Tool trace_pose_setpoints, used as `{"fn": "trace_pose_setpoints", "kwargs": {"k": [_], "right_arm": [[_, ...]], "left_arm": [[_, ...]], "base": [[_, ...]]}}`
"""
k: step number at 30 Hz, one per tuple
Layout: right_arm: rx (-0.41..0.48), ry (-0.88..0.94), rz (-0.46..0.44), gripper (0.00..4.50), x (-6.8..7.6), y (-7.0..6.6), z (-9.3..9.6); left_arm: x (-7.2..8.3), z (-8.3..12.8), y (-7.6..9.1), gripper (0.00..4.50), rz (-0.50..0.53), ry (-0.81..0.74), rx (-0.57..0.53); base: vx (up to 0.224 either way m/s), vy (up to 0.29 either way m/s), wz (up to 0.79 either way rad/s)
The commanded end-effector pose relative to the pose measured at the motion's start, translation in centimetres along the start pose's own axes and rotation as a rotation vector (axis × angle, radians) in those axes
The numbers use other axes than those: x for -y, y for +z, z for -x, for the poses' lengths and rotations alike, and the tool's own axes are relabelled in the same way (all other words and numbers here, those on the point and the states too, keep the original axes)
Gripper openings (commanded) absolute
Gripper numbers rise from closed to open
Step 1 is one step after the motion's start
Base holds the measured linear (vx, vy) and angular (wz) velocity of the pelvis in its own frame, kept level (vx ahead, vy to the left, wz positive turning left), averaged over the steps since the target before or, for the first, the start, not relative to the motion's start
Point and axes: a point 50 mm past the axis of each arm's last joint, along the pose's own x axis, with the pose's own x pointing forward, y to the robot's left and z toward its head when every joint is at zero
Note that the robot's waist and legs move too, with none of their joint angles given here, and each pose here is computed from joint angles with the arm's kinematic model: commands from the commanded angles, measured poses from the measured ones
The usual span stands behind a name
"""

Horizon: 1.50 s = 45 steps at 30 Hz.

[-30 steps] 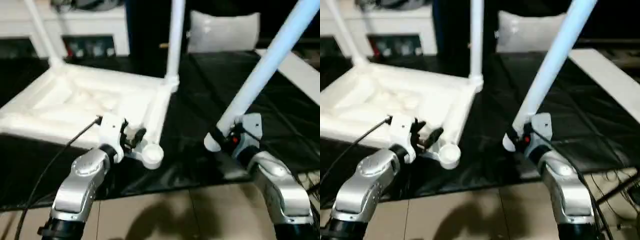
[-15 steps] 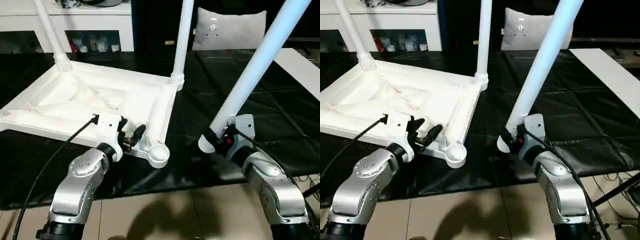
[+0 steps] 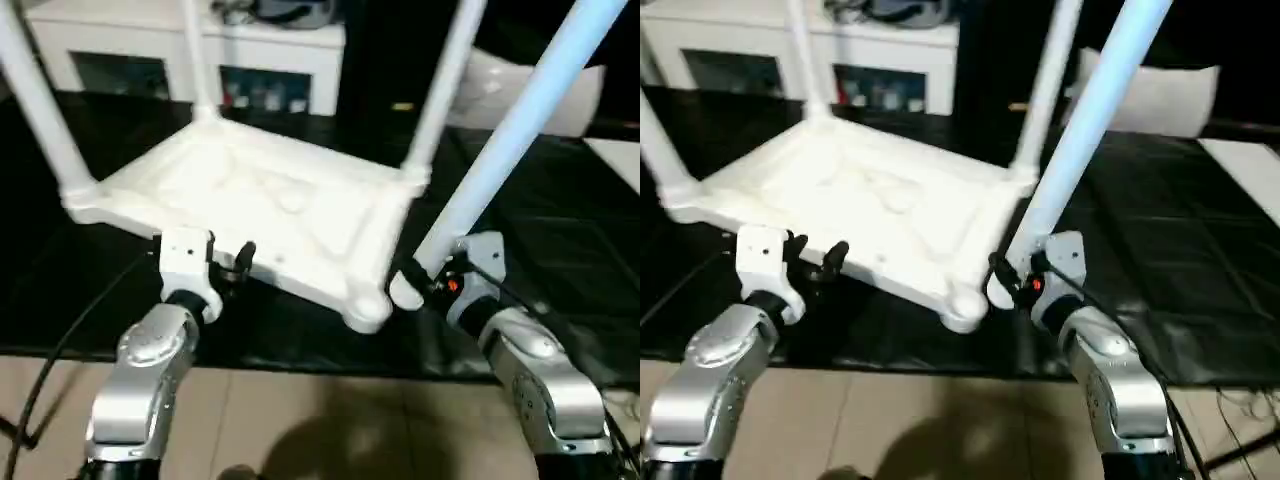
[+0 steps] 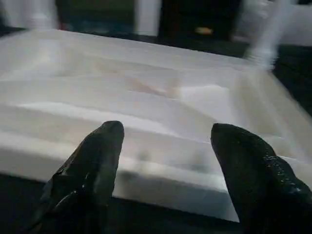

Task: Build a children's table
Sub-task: Move to table

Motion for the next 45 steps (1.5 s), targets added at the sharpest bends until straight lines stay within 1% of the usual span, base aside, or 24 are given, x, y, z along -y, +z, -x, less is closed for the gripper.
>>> {"fn": "trace_pose_setpoints", "kwargs": {"k": [1, 5, 10, 16, 32, 45], "right_arm": [[0.020, -0.019, -0.016, 1.87, 0.2, 0.4, 0.1], [0.020, -0.038, -0.009, 1.87, 0.3, 0.3, 0.3], [0.014, -0.033, -0.004, 1.87, 0.4, 0.2, 0.5], [0.011, -0.024, -0.001, 1.87, 0.1, 0.2, 0.4], [0.004, -0.009, 0.020, 1.87, 0.0, 0.1, 0.2], [-0.014, 0.002, 0.041, 1.87, -0.1, -0.1, 0.2]], "left_arm": [[-0.4, 0.3, 0.6, 3.26, -0.009, 0.026, 0.025], [-0.5, 0.9, 0.7, 3.26, 0.014, 0.041, 0.051], [-0.6, 1.4, 0.5, 3.26, 0.009, 0.058, 0.038], [-0.4, 1.8, 0.3, 3.26, 0.002, 0.041, 0.027], [0.0, 1.6, 0.3, 3.26, -0.011, 0.025, 0.024], [0.1, 1.7, 0.2, 3.26, -0.005, 0.024, 0.018]], "base": [[-0.084, -0.115, -0.10], [-0.023, -0.038, -0.09], [0.005, 0.013, -0.01], [0.066, 0.068, -0.08], [0.113, -0.003, 0.02], [0.029, -0.021, 0.03]]}}
